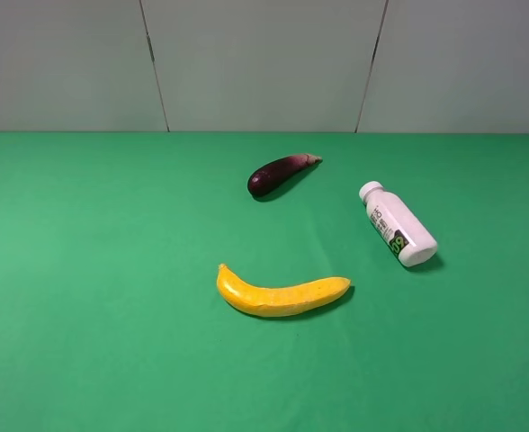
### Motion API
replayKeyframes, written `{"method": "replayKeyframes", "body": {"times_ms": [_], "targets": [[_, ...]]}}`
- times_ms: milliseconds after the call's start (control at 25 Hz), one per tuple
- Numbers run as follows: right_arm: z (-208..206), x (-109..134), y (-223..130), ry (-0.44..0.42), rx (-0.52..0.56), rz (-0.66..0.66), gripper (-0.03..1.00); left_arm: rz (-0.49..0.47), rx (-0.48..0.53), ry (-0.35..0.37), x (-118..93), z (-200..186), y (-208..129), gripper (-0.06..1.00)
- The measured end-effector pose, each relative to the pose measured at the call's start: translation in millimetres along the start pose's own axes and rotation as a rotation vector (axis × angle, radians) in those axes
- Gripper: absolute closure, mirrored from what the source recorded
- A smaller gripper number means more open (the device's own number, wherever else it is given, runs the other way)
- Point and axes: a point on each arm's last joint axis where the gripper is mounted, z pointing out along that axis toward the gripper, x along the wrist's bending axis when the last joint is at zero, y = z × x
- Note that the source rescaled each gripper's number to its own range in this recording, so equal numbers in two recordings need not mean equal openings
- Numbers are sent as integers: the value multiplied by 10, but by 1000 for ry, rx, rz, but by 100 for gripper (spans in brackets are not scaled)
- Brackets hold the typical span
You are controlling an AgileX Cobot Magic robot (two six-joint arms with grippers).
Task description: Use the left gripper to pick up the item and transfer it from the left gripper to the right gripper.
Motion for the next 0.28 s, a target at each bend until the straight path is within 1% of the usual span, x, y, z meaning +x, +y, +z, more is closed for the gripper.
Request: {"method": "replayKeyframes", "body": {"times_ms": [280], "targets": [[0,0,0,0,0,0,-3,0,0,0,0,0,0,2]]}}
